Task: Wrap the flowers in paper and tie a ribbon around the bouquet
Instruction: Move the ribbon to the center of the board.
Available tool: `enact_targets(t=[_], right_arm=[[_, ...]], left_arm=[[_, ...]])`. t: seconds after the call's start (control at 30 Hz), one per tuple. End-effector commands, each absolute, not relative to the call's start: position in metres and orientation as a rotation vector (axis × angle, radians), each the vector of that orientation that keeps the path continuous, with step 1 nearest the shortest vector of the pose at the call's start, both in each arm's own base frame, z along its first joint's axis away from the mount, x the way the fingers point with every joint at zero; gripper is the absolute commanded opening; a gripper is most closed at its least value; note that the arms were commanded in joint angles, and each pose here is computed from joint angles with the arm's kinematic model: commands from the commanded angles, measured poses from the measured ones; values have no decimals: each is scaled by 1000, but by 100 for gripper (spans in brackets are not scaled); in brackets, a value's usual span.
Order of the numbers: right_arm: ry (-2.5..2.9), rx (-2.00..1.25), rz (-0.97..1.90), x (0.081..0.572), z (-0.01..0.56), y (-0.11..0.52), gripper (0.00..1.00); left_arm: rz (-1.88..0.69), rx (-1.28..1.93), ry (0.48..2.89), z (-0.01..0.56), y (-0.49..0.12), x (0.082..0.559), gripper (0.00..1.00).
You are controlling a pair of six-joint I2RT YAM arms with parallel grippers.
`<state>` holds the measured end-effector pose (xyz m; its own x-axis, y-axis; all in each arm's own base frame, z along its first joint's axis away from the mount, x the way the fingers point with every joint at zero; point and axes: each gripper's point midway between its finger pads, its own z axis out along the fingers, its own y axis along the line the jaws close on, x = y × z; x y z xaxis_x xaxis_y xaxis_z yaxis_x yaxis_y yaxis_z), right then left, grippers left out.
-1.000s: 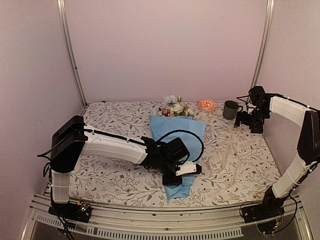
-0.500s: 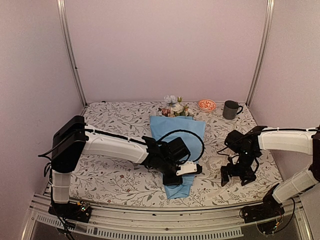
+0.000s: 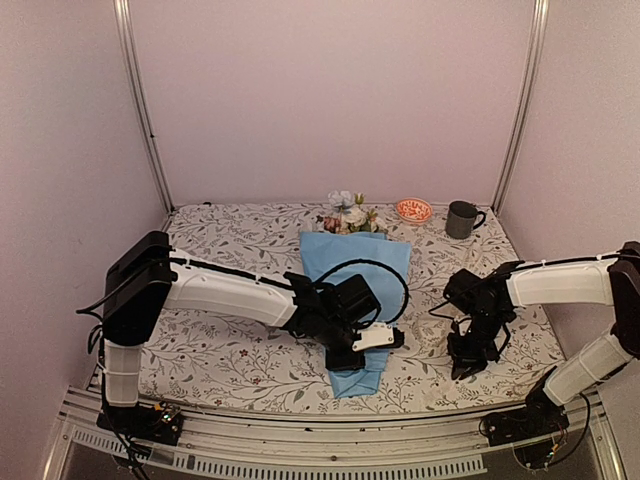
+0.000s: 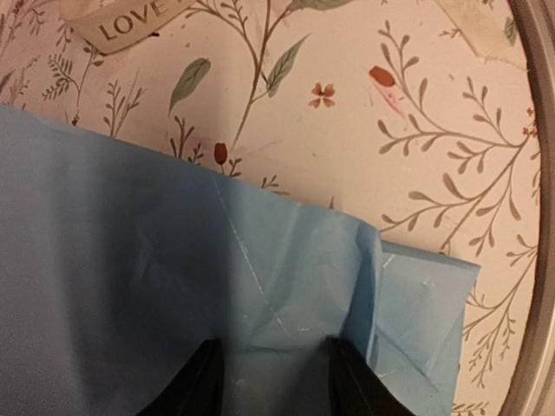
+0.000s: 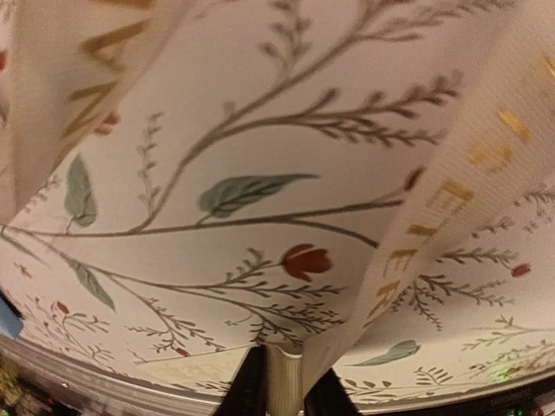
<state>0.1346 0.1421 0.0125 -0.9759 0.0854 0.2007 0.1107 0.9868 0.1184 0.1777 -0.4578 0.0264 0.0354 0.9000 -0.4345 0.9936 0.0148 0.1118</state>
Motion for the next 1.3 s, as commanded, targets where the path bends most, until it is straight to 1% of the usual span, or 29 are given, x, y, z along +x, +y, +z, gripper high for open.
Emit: enact_targets(t=[0.0, 0.1, 0.17, 0.23, 0.3, 0.4, 0.43, 0.5, 0.53, 0.57, 0.6, 0.73, 0.8, 0.9, 1.1, 1.27], right_arm=[[-2901, 9, -500, 135, 21, 195, 0], [-2742, 289, -880, 114, 51, 269, 0], [-2658, 391, -973, 102, 63, 297, 1], [-2655, 411, -950, 101, 65, 305, 15], [-2701, 386, -904, 108, 68, 300, 33], [-2786, 313, -846, 122, 75, 283, 53], [-2827, 281, -821, 130, 76, 274, 65], [-2890, 226, -790, 142, 82, 259, 80], [-2923, 205, -781, 149, 86, 253, 90], [-2959, 181, -781, 157, 91, 247, 98], [-3000, 159, -792, 168, 97, 242, 99], [-3195, 60, -830, 227, 121, 221, 99], [-3287, 52, -883, 262, 135, 219, 99], [-3327, 103, -999, 300, 141, 230, 99], [-3223, 188, -1237, 328, 123, 267, 96], [-3121, 228, -1282, 335, 86, 285, 92]], left_arm=[[-324, 1990, 1980, 3, -446, 172, 43], [-328, 1989, 1979, 4, -447, 172, 43], [-329, 1990, 1979, 4, -447, 172, 43], [-328, 1989, 1982, 3, -446, 172, 43], [-328, 1989, 1981, 4, -446, 171, 43], [-328, 1987, 1983, 4, -446, 172, 43], [-329, 1990, 1980, 3, -446, 172, 43], [-331, 1991, 1980, 3, -446, 172, 43], [-332, 1990, 1981, 3, -446, 172, 43], [-331, 1989, 1982, 3, -446, 172, 43], [-329, 1990, 1981, 3, -446, 172, 43], [-332, 1992, 1982, 3, -446, 171, 43], [-332, 1991, 1982, 3, -447, 172, 43], [-330, 1991, 1984, 3, -447, 172, 43], [-331, 1993, 1986, 2, -447, 172, 43], [-326, 2002, 1993, 1, -447, 172, 43]])
